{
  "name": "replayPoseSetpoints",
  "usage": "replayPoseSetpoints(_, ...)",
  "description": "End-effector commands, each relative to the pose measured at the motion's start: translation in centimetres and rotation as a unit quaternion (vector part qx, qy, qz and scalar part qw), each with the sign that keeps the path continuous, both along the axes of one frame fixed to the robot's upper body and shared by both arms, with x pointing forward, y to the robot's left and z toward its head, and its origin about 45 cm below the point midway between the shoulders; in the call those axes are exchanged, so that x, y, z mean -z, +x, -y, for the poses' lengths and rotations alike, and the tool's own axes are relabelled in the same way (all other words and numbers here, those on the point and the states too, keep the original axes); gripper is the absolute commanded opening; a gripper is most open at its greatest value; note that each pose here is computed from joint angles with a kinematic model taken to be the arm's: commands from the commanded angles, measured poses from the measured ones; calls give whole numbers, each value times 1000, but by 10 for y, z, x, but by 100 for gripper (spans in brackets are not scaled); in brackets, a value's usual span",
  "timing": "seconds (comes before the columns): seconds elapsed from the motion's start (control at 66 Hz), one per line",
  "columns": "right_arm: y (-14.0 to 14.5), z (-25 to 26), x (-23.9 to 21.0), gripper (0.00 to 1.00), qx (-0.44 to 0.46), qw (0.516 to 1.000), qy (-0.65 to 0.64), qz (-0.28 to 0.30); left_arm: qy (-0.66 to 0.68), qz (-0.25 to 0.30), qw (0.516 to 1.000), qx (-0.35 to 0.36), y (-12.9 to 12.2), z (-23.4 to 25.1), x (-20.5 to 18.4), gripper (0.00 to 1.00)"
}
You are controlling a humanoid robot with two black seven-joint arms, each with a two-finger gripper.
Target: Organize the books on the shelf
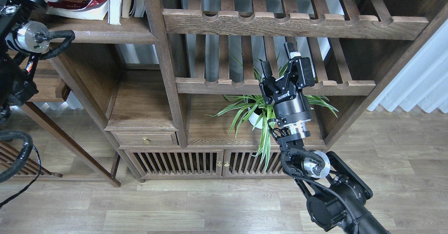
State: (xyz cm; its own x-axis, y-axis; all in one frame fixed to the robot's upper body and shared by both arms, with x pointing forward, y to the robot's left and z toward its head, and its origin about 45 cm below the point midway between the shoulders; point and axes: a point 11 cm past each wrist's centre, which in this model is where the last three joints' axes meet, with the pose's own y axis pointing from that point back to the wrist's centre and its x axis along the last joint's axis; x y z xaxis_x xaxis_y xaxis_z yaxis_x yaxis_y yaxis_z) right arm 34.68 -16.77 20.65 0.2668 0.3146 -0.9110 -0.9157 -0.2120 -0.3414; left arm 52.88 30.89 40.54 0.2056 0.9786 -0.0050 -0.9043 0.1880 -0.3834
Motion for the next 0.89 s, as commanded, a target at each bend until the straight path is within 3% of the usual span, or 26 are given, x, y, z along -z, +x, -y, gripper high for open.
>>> replayPoseSetpoints(0.0,-1,-1,-3,100,-2,1000,3,4,-7,5,1000,10,0,11,4,9)
replayPoseSetpoints(0.03,-1,-1,-5,100,-2,1000,5,5,-7,8,1000,12,0,12,4,13)
replayPoseSetpoints(0.136,-3,-2,-5,100,-3,1000,7,5,-12,20,1000,18,0,22,8,38)
replayPoseSetpoints(0.182,-4,-2,-3,100,-4,1000,7,3,-13,22,999,21,0,25,9,68)
replayPoseSetpoints(0.212,-5,-2,-3,100,-3,1000,8,2,-14,24,999,24,0,28,9,82)
replayPoseSetpoints(0.273,-6,-2,-1,100,-4,1000,8,1,-17,24,999,30,0,35,10,90)
replayPoseSetpoints(0.303,-6,-2,0,100,-3,1000,8,-1,-19,25,999,34,-1,38,10,100)
replayPoseSetpoints(0.409,-11,-5,5,100,-9,1000,6,-7,-21,32,998,46,-3,47,7,100)
replayPoseSetpoints(0.5,-23,-12,18,100,-20,999,4,-26,-41,52,994,84,-18,76,2,100)
replayPoseSetpoints(0.621,-30,-12,25,100,-22,999,2,-35,-38,32,997,59,-31,85,0,100)
replayPoseSetpoints(0.879,-31,-16,15,100,-28,999,7,-20,-5,3,1000,18,-54,20,-8,100)
